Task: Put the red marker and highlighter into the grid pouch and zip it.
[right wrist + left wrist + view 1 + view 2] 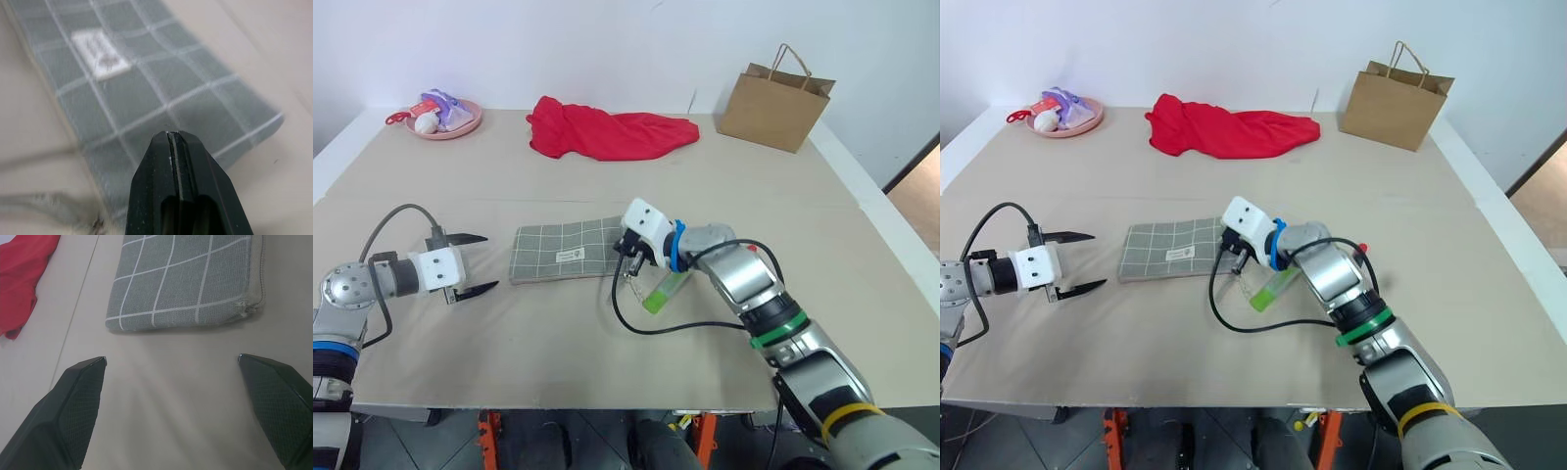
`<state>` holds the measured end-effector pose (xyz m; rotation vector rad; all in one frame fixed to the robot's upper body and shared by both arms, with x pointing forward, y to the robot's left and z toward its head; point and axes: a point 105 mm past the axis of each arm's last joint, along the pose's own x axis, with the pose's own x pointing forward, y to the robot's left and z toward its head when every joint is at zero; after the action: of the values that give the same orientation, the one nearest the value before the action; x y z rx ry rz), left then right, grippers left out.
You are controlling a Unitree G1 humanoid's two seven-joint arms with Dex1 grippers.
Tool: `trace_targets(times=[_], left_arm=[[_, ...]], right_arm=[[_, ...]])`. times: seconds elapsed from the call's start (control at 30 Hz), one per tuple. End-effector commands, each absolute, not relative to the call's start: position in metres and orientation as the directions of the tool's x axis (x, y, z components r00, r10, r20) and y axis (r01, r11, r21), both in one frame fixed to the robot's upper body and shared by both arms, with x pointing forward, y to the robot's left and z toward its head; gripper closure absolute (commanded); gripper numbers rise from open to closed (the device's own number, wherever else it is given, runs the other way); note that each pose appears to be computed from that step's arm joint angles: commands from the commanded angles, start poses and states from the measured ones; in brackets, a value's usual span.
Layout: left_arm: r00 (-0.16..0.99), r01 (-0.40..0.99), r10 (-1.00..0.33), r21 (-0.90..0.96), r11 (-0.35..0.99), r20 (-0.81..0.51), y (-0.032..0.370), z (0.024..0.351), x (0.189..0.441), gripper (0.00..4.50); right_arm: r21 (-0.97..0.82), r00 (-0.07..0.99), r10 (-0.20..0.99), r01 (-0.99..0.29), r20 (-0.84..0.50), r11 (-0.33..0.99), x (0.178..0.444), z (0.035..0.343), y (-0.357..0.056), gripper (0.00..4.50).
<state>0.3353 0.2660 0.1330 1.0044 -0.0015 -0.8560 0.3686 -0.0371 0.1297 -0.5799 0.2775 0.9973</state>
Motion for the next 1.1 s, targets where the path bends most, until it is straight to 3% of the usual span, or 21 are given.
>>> trace_targets(times=[0.03, 0.27, 0.67, 1.03, 1.07, 1.1], left_arm=[[0.687, 0.618, -0.637, 0.742, 0.261, -0.348, 0.265, 0.138, 0.338, 0.00], [0.682, 0.606, -0.652, 0.756, 0.249, -0.332, 0.258, 0.142, 0.343, 0.00], [0.626, 0.505, -0.717, 0.860, 0.074, -0.306, 0.213, 0.128, 0.358, 0.00], [0.595, 0.480, -0.751, 0.876, 0.046, -0.286, 0.197, 0.126, 0.365, 0.00], [0.584, 0.481, -0.759, 0.876, 0.037, -0.288, 0.195, 0.125, 0.363, 0.55], [0.572, 0.486, -0.767, 0.873, 0.030, -0.292, 0.194, 0.124, 0.361, 0.55]], right_arm=[[-0.366, 0.506, 0.705, -0.859, -0.497, 0.358, 0.359, 0.123, -0.034, 4.43], [-0.497, 0.572, 0.572, -0.813, -0.588, 0.303, 0.370, 0.091, -0.059, 4.43], [-0.455, 0.558, 0.645, -0.822, -0.521, 0.344, 0.369, 0.110, -0.046, 4.43], [-0.428, 0.545, 0.662, -0.832, -0.514, 0.352, 0.364, 0.112, -0.046, 4.43], [-0.426, 0.544, 0.663, -0.833, -0.514, 0.354, 0.364, 0.111, -0.047, 4.50], [-0.424, 0.543, 0.664, -0.834, -0.514, 0.354, 0.364, 0.111, -0.047, 4.50]])
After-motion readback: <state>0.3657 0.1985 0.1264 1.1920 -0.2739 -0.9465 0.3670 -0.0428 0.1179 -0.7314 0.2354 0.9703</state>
